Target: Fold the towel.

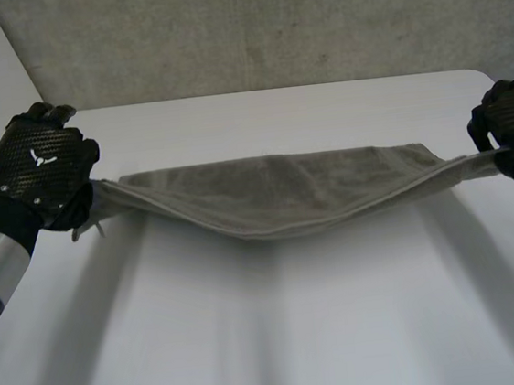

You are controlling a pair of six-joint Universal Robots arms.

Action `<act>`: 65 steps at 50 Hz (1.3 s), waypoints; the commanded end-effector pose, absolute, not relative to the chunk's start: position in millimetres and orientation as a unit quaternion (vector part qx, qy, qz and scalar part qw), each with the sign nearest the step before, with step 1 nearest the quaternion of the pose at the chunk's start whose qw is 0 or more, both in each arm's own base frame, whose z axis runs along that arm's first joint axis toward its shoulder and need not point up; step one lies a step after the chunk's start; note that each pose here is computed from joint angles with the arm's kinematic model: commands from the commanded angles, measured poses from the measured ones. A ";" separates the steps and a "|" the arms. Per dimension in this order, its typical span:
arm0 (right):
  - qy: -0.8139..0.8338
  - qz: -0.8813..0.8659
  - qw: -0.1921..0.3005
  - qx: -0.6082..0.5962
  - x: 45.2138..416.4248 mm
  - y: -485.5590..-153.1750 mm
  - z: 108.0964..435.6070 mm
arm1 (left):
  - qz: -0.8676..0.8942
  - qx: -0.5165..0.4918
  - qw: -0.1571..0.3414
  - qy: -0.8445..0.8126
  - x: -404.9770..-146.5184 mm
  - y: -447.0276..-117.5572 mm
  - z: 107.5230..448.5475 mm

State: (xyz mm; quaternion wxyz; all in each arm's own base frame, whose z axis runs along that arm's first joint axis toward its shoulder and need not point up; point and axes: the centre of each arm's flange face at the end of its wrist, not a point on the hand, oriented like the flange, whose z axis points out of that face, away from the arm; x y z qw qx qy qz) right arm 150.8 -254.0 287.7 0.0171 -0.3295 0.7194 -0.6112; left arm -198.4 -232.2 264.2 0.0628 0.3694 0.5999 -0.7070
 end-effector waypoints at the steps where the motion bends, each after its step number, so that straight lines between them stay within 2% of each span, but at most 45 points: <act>1: 0.710 -0.619 0.013 -0.335 146.5 -246.0 303.5 | -0.696 0.373 0.061 0.610 -194.1 -216.2 266.0; 8: 0.704 -0.620 0.009 -0.346 141.3 -254.2 301.8 | -0.686 0.368 0.066 0.624 -187.2 -226.1 258.6; 12: 0.725 -0.589 0.021 -0.356 138.2 -281.4 275.2 | -0.660 0.381 0.044 0.647 -188.9 -241.4 236.6; 18: 0.743 -0.562 0.023 -0.364 137.5 -312.2 251.6 | -0.619 0.417 0.038 0.665 -198.2 -278.4 198.1; 22: 0.745 -0.543 0.018 -0.386 159.4 -333.8 232.5 | -0.603 0.439 0.050 0.665 -204.3 -314.9 176.4; 33: 0.735 -0.549 0.004 -0.397 184.1 -382.5 192.3 | -0.620 0.439 0.056 0.648 -219.6 -387.1 154.3; 49: 0.718 -0.578 -0.021 -0.388 206.2 -420.2 163.1 | -0.635 0.450 0.049 0.626 -245.6 -421.8 128.6; 65: 0.717 -0.584 -0.038 -0.379 205.1 -433.3 150.8 | -0.635 0.440 0.064 0.631 -245.2 -431.3 119.3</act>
